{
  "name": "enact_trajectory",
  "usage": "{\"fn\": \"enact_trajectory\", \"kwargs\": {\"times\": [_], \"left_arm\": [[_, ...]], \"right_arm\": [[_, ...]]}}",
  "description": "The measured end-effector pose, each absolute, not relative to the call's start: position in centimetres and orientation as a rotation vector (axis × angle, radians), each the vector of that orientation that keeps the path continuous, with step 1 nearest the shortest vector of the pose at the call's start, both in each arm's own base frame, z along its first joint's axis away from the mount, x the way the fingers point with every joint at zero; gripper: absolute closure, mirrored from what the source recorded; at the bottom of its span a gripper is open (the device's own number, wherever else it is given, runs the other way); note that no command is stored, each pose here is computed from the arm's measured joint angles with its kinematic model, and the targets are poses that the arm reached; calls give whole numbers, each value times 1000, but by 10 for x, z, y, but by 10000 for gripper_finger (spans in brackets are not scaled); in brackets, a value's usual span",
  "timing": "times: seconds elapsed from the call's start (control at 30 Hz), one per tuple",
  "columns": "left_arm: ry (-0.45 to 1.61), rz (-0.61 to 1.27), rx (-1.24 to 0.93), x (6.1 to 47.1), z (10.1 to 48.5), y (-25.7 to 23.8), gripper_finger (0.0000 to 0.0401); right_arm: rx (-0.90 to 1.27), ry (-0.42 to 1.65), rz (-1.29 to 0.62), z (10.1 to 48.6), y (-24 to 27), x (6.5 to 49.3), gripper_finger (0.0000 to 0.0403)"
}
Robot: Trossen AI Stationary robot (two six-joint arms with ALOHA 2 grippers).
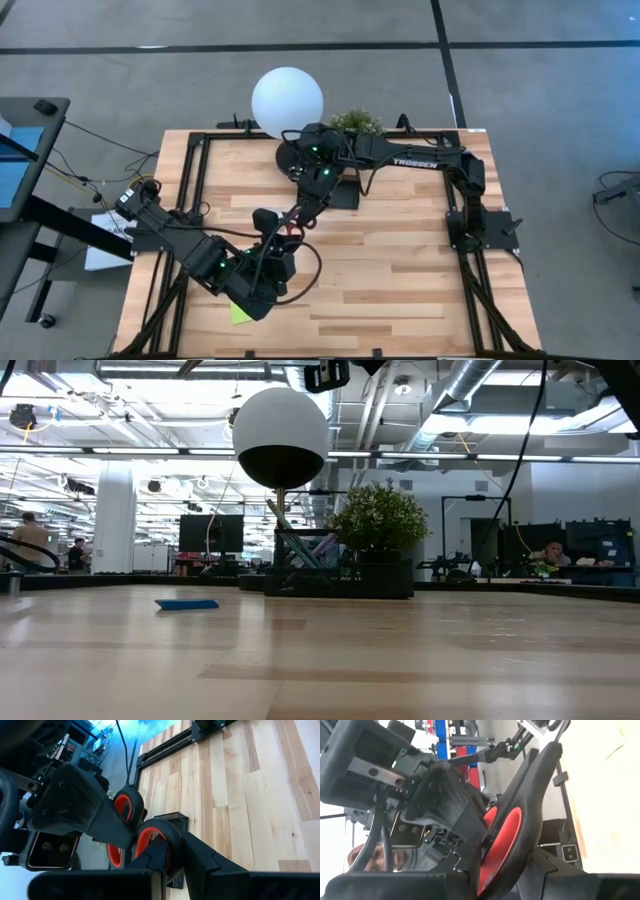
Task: Pick and place office supplies into organizer
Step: Put the black scissors into the black desk organizer
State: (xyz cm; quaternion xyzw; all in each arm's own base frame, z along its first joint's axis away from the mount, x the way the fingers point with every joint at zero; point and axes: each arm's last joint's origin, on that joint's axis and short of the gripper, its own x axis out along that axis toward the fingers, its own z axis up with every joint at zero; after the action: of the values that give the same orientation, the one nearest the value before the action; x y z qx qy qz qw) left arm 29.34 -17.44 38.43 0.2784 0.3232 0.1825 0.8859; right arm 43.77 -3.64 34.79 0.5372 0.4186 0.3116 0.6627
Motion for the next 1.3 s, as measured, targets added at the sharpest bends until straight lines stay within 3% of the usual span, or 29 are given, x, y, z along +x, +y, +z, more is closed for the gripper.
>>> {"fn": "enact_trajectory", "kwargs": {"times": [0.6, 0.97, 1.3], "left_arm": [[675, 386, 581, 294, 384, -173, 376], [675, 393, 573, 296, 384, -171, 376], [686, 388, 584, 294, 390, -168, 376]], "right_arm": [[1229, 935, 645, 348, -37, 439, 310], [1319, 899, 389, 344, -41, 443, 301], [1246, 817, 399, 348, -42, 446, 301]]}}
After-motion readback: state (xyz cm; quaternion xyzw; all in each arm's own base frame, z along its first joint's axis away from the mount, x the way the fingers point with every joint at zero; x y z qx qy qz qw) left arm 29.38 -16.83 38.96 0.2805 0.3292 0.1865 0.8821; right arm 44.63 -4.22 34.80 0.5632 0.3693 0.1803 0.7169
